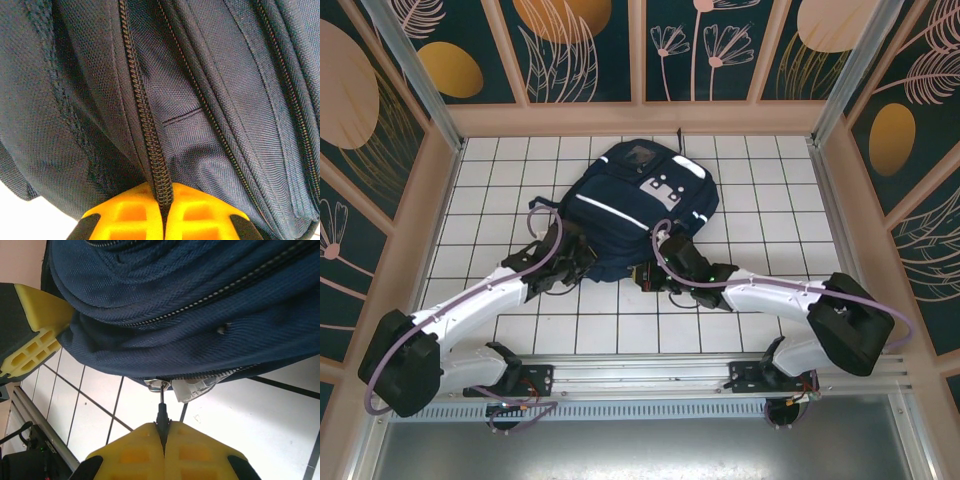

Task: Pack the student bag

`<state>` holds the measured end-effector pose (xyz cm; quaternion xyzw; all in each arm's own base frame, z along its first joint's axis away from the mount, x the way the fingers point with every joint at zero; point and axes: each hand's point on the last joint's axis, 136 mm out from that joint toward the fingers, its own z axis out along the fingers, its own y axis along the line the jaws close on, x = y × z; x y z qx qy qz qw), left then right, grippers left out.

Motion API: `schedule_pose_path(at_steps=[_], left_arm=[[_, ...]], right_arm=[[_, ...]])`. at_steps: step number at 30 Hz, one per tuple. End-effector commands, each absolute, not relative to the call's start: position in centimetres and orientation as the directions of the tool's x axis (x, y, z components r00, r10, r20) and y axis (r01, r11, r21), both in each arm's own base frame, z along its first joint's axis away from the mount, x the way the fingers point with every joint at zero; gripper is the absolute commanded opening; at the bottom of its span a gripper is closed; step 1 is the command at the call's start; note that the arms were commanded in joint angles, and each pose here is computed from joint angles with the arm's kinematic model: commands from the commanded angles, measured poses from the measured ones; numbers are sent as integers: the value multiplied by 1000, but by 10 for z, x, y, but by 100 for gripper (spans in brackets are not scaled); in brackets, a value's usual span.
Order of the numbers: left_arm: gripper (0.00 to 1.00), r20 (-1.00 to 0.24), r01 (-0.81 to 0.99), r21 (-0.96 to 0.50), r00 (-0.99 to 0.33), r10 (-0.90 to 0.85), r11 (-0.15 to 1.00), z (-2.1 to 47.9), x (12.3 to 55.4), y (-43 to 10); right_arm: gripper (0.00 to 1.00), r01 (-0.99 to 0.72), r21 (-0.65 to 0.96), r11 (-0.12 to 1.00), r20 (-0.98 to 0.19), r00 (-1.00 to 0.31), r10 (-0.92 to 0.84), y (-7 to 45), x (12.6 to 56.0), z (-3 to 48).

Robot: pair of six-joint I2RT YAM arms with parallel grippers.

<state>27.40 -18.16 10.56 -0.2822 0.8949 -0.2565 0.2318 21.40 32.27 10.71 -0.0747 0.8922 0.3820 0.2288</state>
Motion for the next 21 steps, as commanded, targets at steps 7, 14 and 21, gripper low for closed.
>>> schedule_pose_path(at_steps=[7,14,21], left_arm=[[0,-446,-339,-472,-704,-552,814,139,298,-149],[50,-428,-261,-517,-747,-510,815,154,305,-163],[60,-214,-329,-673,-770,-600,662,145,278,-185]], right_arm=[[0,-387,614,688,-528,-849,-8,337,227,141],[0,-401,707,583,-476,-879,-27,374,224,158],[0,-412,744,526,-467,-884,-32,403,231,179]])
